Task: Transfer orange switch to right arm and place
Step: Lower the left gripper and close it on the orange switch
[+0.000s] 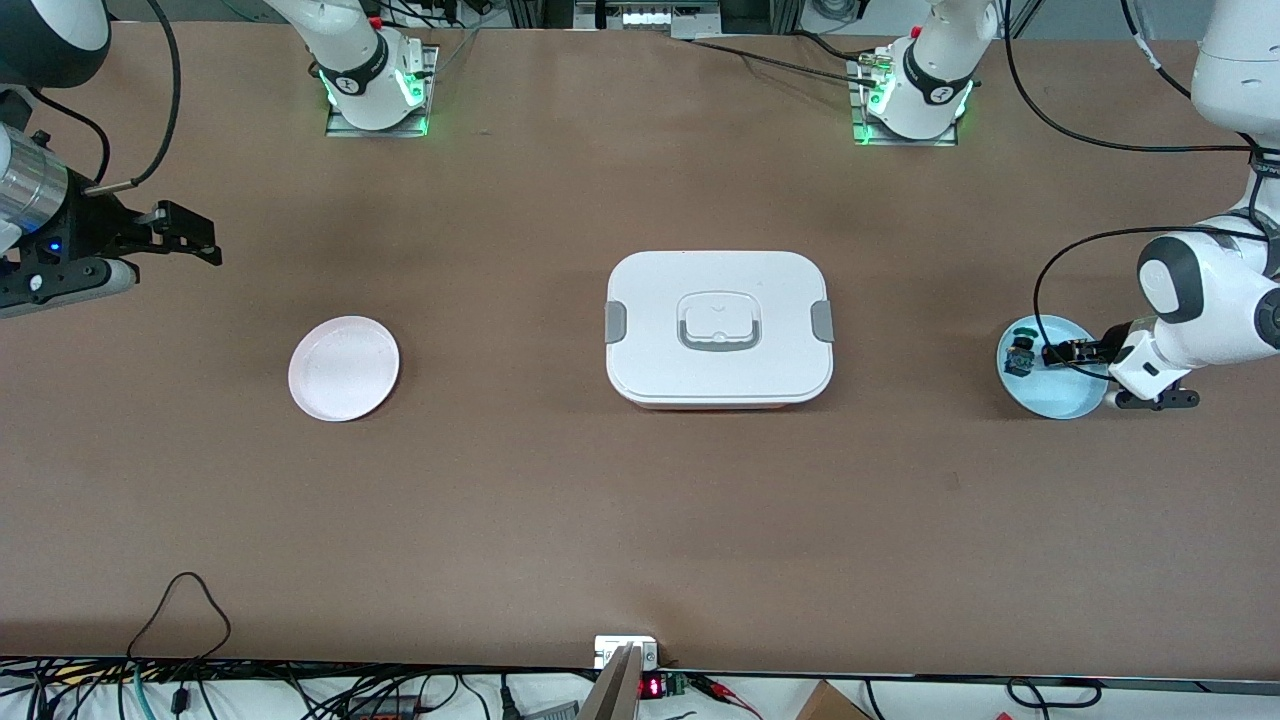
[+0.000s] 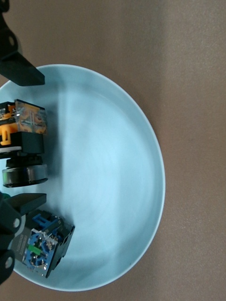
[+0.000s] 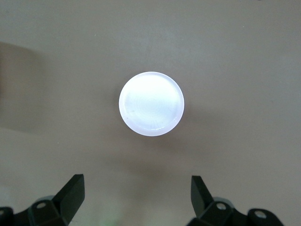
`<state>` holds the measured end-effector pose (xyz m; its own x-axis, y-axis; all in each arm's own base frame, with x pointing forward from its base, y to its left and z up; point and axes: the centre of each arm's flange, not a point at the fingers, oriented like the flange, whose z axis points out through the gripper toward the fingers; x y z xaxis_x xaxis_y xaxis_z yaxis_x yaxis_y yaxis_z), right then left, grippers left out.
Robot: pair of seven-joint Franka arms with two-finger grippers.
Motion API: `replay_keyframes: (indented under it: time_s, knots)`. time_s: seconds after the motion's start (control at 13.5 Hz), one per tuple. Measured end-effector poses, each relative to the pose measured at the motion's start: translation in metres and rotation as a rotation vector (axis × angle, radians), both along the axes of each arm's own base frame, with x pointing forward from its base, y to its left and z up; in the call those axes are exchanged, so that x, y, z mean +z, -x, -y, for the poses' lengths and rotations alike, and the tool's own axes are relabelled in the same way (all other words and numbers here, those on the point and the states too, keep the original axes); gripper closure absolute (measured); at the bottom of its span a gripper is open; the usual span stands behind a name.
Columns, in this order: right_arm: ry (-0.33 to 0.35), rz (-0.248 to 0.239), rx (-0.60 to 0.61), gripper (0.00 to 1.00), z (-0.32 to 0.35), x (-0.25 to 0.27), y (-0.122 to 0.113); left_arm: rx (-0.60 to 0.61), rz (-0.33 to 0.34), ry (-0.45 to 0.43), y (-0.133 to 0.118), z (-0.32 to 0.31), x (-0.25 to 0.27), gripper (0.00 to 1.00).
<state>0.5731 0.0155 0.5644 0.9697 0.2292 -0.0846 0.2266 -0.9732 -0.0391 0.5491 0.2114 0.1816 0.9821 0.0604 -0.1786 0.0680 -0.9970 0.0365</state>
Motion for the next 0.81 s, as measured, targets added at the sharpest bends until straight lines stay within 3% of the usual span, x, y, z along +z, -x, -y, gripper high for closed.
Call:
replay_keyframes:
  time_s: [0.44, 0.81]
  knots:
    - [0.057, 0.018, 0.004, 0.00, 0.007, 0.001, -0.004, 0.000, -0.019, 0.007, 0.006, 0.002, -0.010, 0.00]
    - [0.065, 0.001, -0.034, 0.00, 0.028, 0.006, 0.002, 0.000, -0.026, 0.010, 0.008, 0.003, -0.013, 0.00]
